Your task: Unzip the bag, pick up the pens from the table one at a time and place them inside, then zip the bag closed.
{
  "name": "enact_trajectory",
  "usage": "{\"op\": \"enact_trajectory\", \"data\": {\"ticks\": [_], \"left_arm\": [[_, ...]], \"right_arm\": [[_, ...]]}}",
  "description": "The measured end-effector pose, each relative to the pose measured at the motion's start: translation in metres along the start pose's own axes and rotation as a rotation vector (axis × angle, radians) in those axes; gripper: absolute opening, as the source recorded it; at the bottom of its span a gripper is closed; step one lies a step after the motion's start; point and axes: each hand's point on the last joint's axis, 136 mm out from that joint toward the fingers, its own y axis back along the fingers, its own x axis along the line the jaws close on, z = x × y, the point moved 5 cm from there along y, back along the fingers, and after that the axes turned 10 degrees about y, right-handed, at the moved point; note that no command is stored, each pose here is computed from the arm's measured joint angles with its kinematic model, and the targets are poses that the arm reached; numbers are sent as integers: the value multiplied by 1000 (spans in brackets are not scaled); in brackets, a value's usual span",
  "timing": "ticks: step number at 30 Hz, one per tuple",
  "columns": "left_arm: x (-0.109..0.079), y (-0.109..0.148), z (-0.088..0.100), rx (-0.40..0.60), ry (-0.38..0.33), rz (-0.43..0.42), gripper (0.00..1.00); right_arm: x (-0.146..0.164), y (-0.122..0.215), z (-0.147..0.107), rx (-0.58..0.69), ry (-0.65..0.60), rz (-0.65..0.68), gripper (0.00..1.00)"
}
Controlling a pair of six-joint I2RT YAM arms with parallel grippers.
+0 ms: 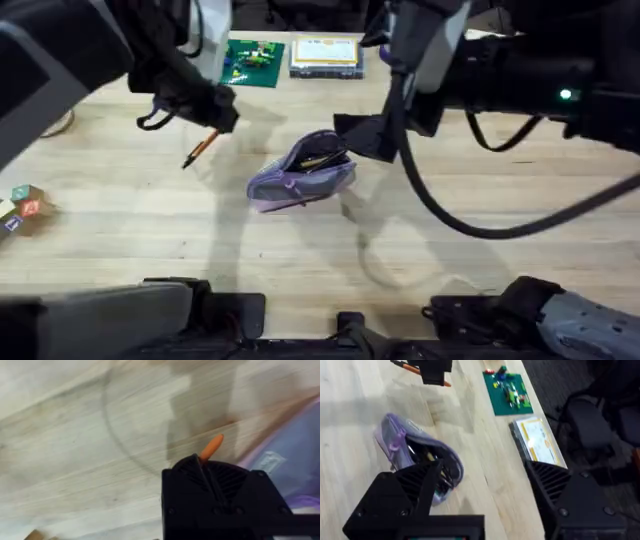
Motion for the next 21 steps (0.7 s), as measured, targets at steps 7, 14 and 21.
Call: {"op": "enact_trajectory", "data": {"ticks": [7, 14, 21], "left_arm": [[-56, 47, 21, -161, -11, -80, 42], [-102, 99, 43, -323, 47, -199, 43], [-146, 114, 49, -381, 88, -319, 43]], "right_arm": [[5, 19, -11, 73, -7, -12, 997], [16, 39, -18, 112, -14, 8, 997], [24, 45, -26, 157, -21, 39, 997]]}}
